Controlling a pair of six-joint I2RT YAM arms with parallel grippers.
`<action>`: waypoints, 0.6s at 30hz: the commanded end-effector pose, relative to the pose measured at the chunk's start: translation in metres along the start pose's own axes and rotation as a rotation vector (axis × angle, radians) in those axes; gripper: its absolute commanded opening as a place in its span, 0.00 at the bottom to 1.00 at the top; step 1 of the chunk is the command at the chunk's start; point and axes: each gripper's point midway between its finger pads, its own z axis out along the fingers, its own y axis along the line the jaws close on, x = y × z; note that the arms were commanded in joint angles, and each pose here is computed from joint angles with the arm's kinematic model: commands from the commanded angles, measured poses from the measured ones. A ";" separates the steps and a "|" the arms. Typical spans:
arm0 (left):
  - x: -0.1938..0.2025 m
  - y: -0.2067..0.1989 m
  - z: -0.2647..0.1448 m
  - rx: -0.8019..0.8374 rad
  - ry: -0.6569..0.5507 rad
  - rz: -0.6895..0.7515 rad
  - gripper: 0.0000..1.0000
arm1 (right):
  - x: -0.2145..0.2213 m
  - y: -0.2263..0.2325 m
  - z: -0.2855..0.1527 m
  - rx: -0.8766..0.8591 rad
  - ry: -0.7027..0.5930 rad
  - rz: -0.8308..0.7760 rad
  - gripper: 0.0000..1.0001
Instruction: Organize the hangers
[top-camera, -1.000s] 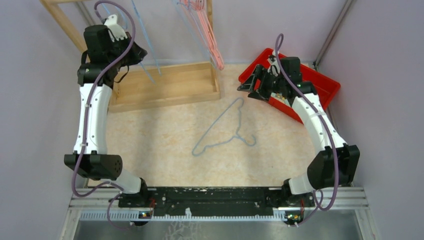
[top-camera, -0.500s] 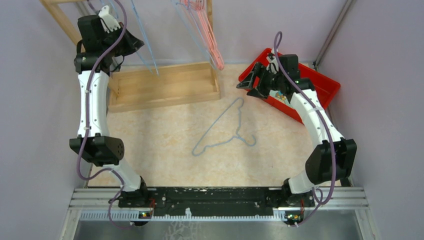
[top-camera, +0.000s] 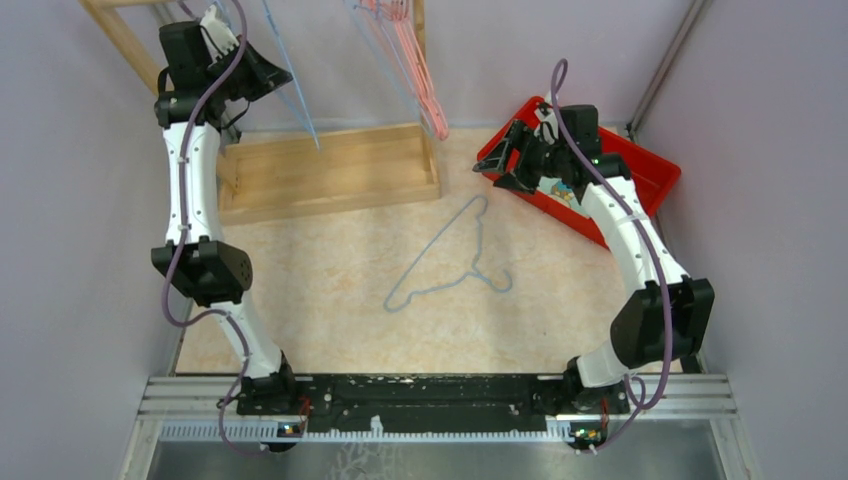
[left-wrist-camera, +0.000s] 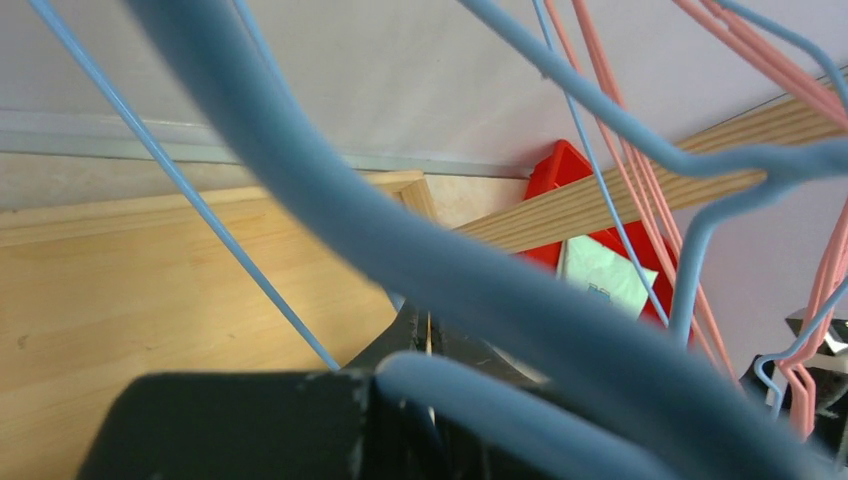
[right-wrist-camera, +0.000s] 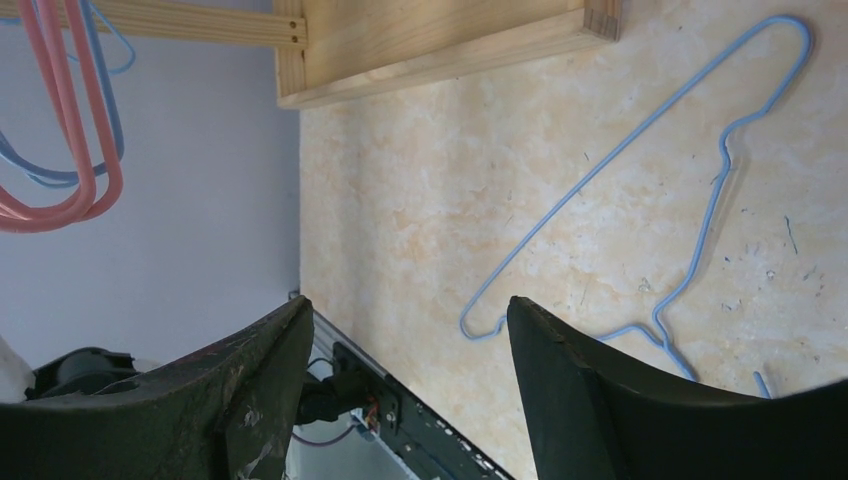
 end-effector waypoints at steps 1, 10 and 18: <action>-0.030 -0.022 -0.005 0.103 -0.069 0.010 0.00 | -0.020 0.027 -0.015 -0.046 -0.073 -0.044 0.71; -0.033 -0.015 0.006 0.159 -0.049 -0.094 0.00 | -0.023 0.032 -0.018 -0.048 -0.085 -0.034 0.71; -0.045 -0.022 0.012 0.305 -0.022 -0.244 0.00 | -0.032 0.041 -0.023 -0.059 -0.110 -0.041 0.70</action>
